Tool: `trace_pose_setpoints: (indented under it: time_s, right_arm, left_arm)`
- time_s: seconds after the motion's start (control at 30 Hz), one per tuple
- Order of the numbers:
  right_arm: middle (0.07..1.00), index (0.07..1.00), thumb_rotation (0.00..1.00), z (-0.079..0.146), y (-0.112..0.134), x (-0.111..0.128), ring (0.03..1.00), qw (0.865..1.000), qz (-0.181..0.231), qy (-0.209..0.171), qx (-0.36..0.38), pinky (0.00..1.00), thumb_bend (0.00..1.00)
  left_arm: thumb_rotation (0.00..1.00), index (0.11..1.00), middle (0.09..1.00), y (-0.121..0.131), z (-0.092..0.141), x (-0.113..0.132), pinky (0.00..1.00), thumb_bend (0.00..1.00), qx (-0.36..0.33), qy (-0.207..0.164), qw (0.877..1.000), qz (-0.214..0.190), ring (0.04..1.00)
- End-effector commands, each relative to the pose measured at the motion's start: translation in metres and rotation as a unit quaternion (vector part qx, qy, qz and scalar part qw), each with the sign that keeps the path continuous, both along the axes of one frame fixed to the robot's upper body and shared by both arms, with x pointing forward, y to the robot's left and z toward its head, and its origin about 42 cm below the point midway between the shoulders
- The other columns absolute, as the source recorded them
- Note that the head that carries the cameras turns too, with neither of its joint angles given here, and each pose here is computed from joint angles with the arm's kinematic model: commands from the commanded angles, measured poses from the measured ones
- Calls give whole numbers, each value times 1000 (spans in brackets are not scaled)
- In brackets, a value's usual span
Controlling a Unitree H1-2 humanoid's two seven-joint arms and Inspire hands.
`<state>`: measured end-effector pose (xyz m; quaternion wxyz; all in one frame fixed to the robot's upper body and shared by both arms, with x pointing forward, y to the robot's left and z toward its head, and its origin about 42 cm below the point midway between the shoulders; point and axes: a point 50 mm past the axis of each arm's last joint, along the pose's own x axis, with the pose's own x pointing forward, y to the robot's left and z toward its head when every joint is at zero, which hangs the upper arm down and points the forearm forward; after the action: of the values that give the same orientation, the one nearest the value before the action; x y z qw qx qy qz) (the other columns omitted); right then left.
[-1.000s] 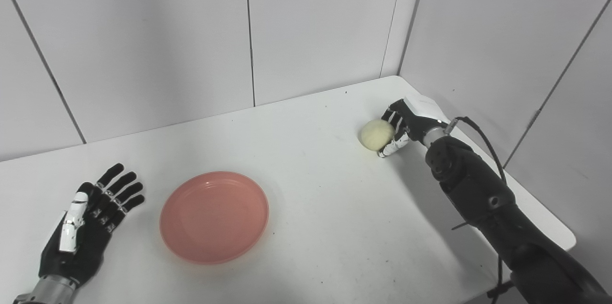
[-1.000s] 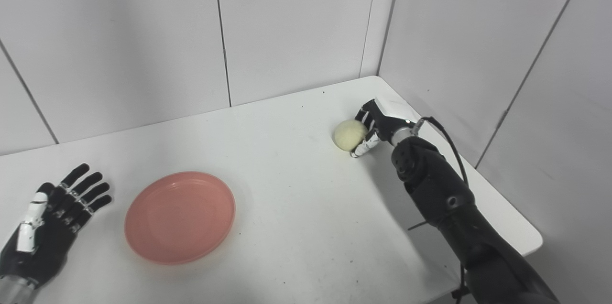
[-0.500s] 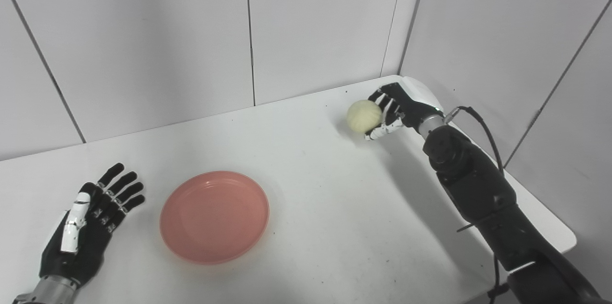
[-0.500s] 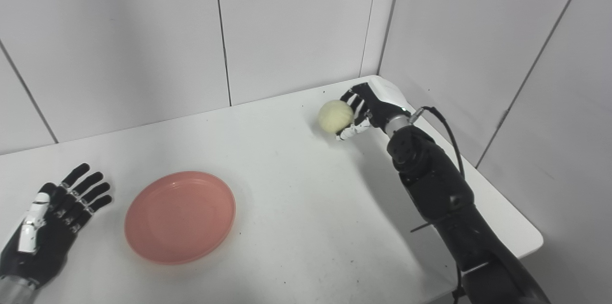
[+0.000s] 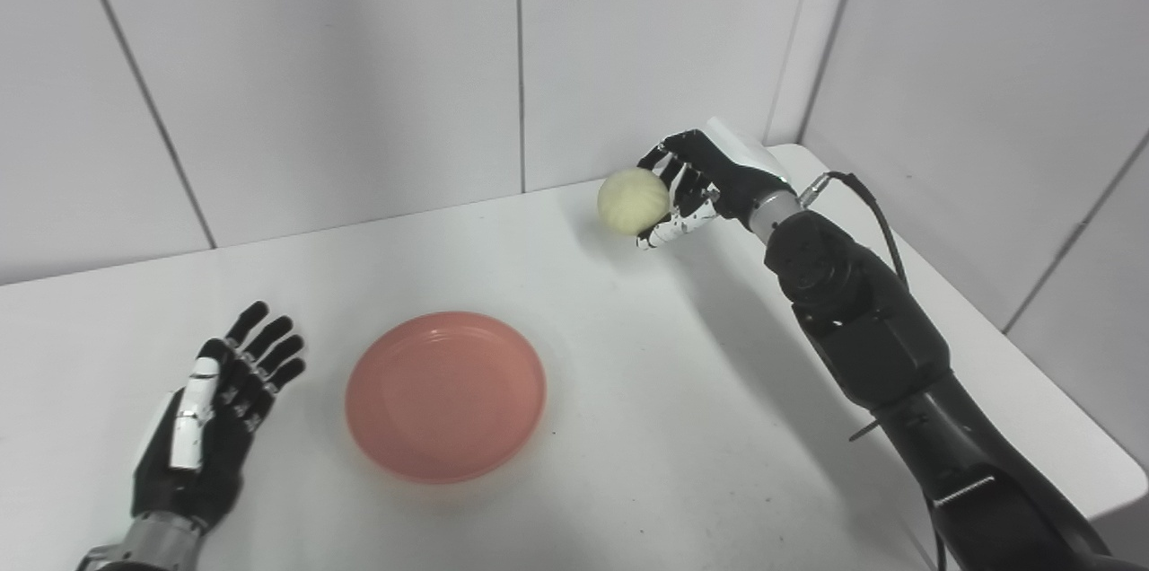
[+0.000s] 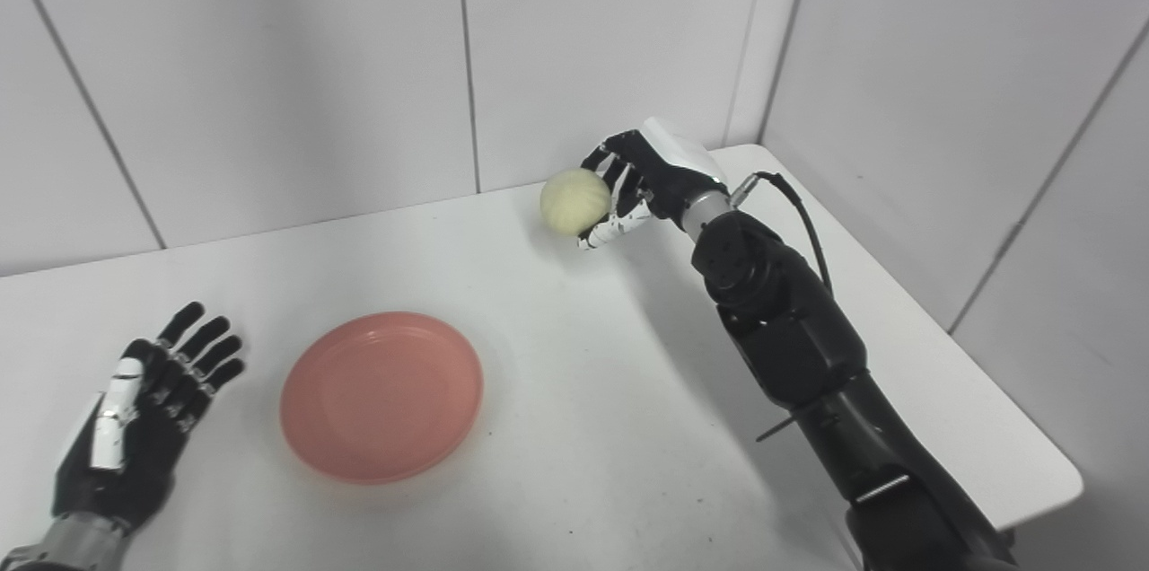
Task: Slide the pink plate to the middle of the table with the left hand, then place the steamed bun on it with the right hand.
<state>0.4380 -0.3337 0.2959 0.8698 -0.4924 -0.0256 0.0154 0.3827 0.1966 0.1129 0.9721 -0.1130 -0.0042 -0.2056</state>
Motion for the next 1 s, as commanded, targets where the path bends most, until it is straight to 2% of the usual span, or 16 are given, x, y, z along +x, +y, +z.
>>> trace_pose_setpoints:
  time_s: [0.0,0.27,0.5,0.7,0.97]
  right_arm:
    - [477,557,0,41,26,5,386,997,46,-58,-6,349,511]
    - [473,564,0,52,84,0,370,989,132,-63,0,330,508]
    - [473,566,0,43,129,-3,361,980,193,-48,12,313,506]
    - [473,566,0,29,152,-9,364,975,221,-23,4,324,506]
    - [478,554,0,11,167,-8,370,970,241,3,-6,339,509]
  left_arm:
    - [995,904,908,-13,-45,-28,911,459,18,114,993,-1,901]
    - [1000,918,914,-41,-36,-29,924,411,21,116,993,4,908]
    - [1000,920,906,-57,-33,-26,924,396,33,117,993,7,900]
    - [1000,902,885,-66,-31,-24,904,394,35,118,992,10,879]
    - [1000,900,884,-69,-27,-24,894,390,41,115,992,10,875]
